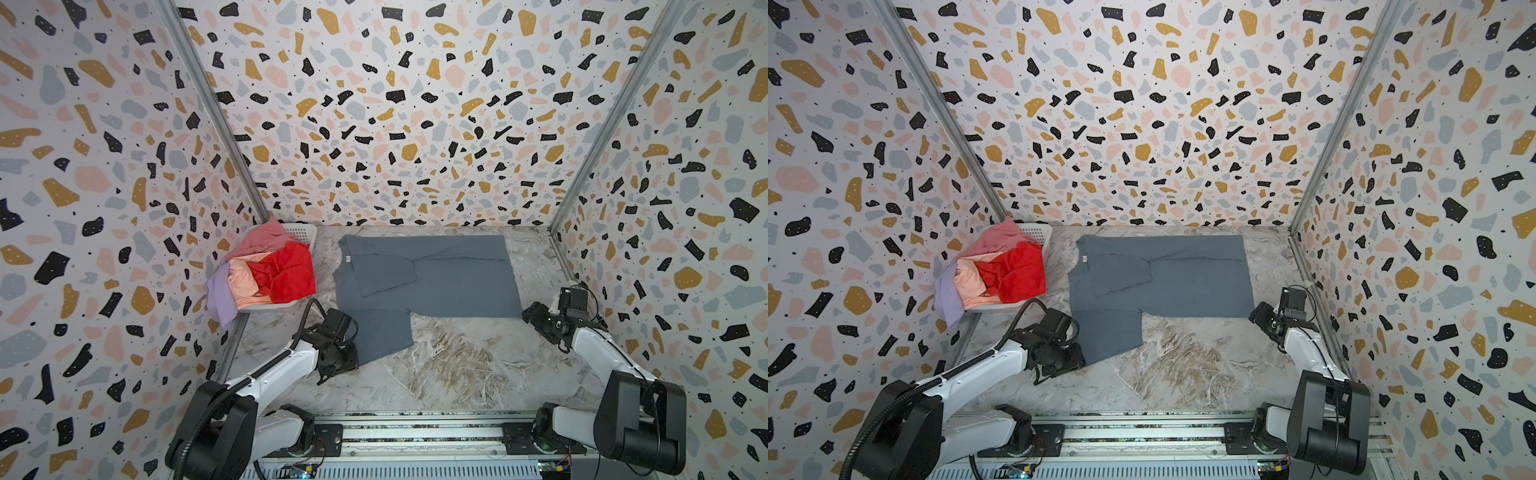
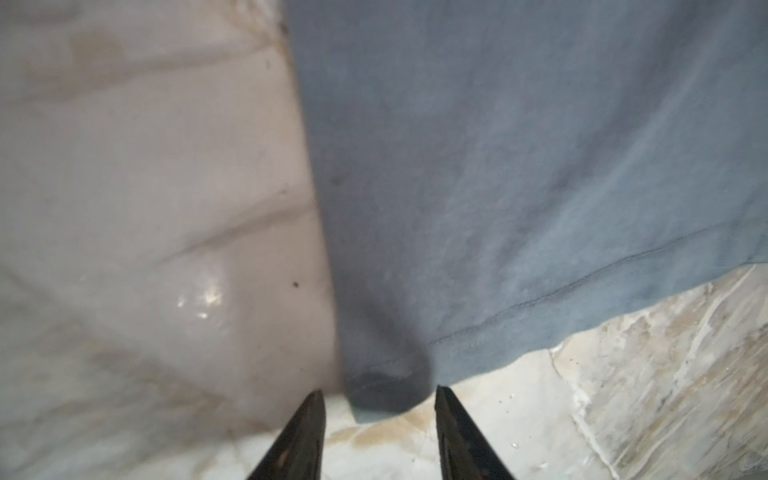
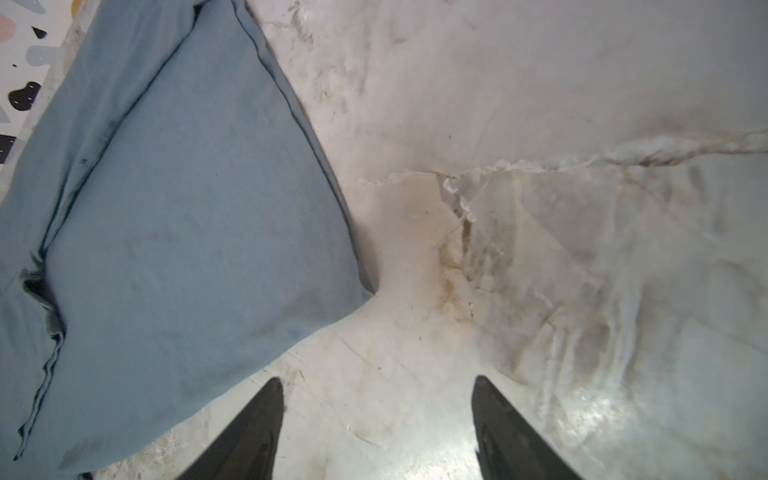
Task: Fold and stack the t-shirts
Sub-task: 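Withdraw both open grippers toward the robot past the shirt's near edge, then grasp the shirt's near hem with both grippers and fold it onto the far half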
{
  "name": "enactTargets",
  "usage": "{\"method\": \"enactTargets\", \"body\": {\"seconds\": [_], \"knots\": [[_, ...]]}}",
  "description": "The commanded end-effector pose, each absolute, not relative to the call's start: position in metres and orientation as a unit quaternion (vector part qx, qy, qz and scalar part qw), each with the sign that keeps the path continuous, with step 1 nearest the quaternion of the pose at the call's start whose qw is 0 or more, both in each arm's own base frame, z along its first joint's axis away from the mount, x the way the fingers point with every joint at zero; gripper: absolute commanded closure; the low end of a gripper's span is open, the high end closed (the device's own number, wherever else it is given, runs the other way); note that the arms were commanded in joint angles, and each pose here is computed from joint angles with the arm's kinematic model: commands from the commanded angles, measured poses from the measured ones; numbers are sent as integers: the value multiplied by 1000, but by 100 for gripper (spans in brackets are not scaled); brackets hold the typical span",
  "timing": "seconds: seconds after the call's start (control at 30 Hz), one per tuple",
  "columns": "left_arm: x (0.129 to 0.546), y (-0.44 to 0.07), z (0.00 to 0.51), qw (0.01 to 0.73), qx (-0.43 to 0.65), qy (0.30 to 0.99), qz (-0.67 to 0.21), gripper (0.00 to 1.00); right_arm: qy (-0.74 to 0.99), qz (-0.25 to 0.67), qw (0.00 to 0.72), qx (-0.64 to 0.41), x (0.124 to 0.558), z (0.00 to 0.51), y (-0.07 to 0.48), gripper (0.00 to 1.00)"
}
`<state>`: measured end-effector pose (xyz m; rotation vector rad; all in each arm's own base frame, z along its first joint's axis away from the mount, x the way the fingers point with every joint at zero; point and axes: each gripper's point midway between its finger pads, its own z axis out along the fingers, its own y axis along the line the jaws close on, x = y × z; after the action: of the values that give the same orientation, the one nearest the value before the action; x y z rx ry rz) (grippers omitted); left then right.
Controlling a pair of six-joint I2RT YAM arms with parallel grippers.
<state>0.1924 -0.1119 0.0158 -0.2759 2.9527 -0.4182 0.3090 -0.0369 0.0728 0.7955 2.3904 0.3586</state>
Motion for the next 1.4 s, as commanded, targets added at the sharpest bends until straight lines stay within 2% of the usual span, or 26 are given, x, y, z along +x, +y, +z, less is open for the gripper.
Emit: {"method": "enactTargets", "body": {"seconds": [0.0,0.1,0.23,0.63,0.83,0.97,1.13,1.23,1.37], "knots": [[184,-116,-1,39,-83,987,-128,63,896,135,292,307,303,72,-41,28],[187,-119,2,43,-82,987,-131,83,897,144,281,308,300,65,-40,28],[195,-122,12,64,-87,984,-140,100,898,168,270,303,302,58,-31,28],[211,-125,37,113,-91,977,-157,100,898,195,256,300,329,39,-19,33],[212,-122,42,123,-95,976,-153,100,903,206,210,313,339,14,-8,47],[220,-121,57,152,-90,972,-153,100,903,193,200,328,337,4,-7,73],[231,-111,80,193,-89,968,-132,100,901,199,210,323,340,8,-4,94],[222,-111,86,187,-100,967,-143,100,904,190,223,313,339,21,-6,100],[202,-114,94,171,-119,962,-178,100,912,173,231,292,326,42,-8,100]]}}
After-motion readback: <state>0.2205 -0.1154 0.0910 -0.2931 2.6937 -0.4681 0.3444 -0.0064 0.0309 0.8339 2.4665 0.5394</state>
